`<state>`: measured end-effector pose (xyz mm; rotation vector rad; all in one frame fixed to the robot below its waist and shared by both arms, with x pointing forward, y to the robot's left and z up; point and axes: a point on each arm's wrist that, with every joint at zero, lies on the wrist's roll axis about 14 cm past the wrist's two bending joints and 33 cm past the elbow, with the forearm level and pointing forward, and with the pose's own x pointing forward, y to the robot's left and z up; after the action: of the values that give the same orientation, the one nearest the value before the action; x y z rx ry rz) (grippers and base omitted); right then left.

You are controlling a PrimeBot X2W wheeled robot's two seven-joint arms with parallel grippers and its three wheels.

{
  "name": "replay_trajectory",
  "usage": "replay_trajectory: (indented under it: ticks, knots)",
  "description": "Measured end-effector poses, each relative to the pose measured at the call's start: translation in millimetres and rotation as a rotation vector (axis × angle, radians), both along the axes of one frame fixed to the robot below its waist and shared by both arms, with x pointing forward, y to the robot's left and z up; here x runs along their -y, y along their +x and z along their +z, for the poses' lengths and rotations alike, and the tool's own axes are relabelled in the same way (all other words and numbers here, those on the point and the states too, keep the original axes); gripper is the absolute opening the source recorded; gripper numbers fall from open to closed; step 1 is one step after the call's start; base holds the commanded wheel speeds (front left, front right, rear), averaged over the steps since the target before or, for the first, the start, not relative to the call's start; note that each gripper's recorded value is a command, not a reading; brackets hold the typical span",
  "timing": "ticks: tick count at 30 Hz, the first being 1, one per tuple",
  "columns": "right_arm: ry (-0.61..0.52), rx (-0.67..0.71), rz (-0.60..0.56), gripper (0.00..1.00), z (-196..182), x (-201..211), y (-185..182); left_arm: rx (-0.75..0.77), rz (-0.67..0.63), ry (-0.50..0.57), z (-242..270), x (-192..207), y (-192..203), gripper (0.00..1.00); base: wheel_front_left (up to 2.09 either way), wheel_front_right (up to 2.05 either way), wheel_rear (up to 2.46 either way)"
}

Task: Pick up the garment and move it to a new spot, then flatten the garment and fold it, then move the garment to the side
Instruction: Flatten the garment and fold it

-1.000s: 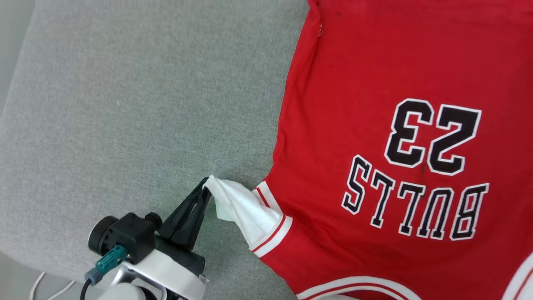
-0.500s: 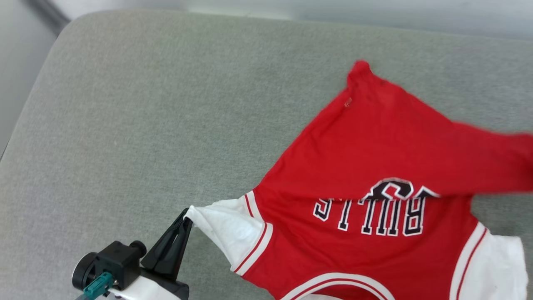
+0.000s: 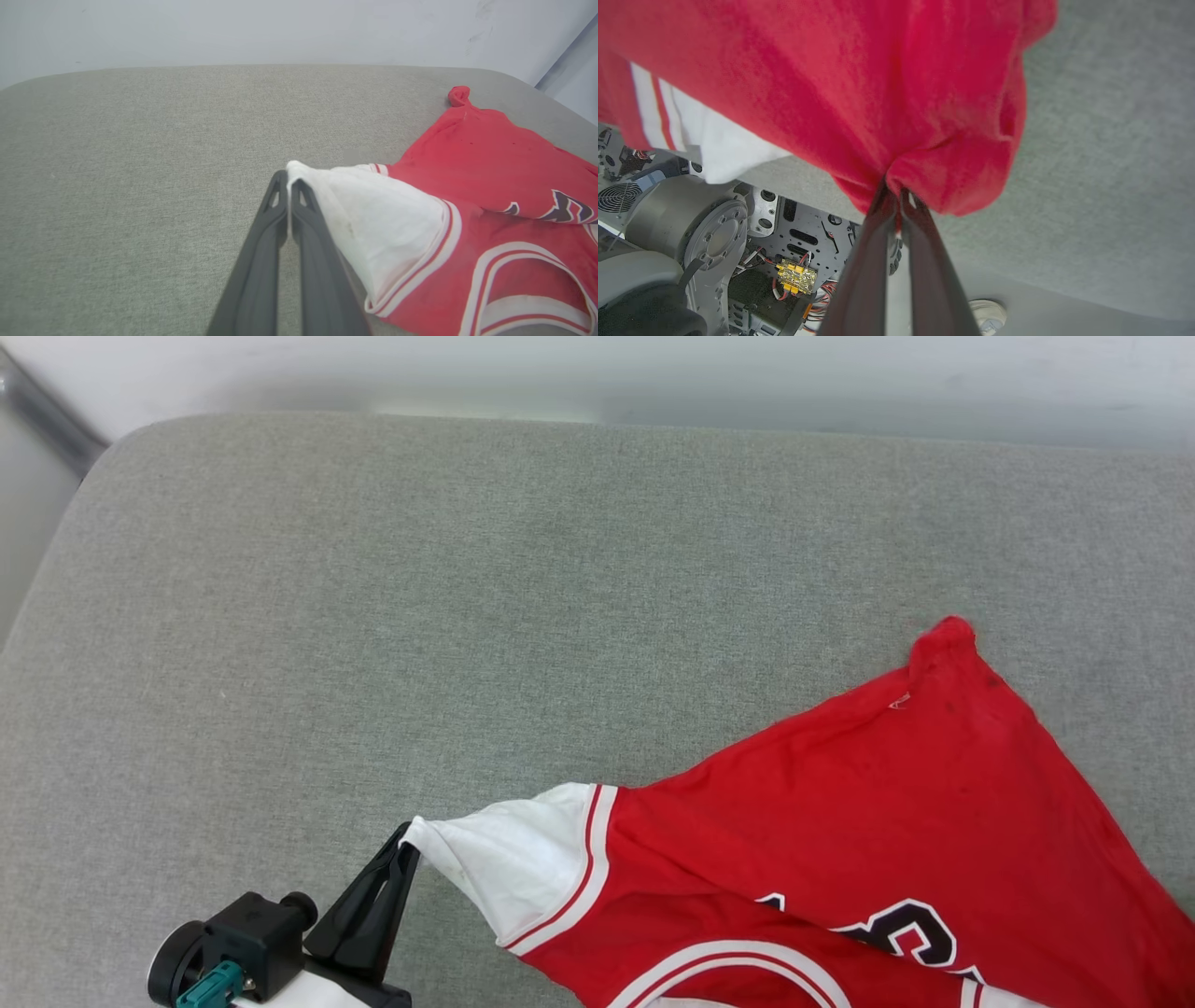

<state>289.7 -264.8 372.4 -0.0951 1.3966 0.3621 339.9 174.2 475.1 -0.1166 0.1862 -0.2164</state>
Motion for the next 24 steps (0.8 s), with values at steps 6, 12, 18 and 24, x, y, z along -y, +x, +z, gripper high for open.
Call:
replay_trajectory:
  ticks: [6, 12, 18, 24]
  knots:
    - [0.031, 0.098, -0.024, 1.0, 10, -6, 10, -0.004, -0.005, 0.004, -1, 0, 0, 0.0, 0.0, 0.0, 0.0]
    - [0.041, 0.376, 0.02, 1.0, 71, -13, 82, -0.009, -0.007, 0.005, -2, 1, -1, 0.0, 0.0, 0.0, 0.0]
    - [0.0, 0.569, 0.147, 1.0, 127, -32, 149, -0.003, -0.016, 0.001, -2, 3, 5, 0.0, 0.0, 0.0, 0.0]
    - [-0.072, 0.526, 0.282, 1.0, 122, -61, 188, -0.002, -0.018, 0.003, -5, 3, 16, 0.0, 0.0, 0.0, 0.0]
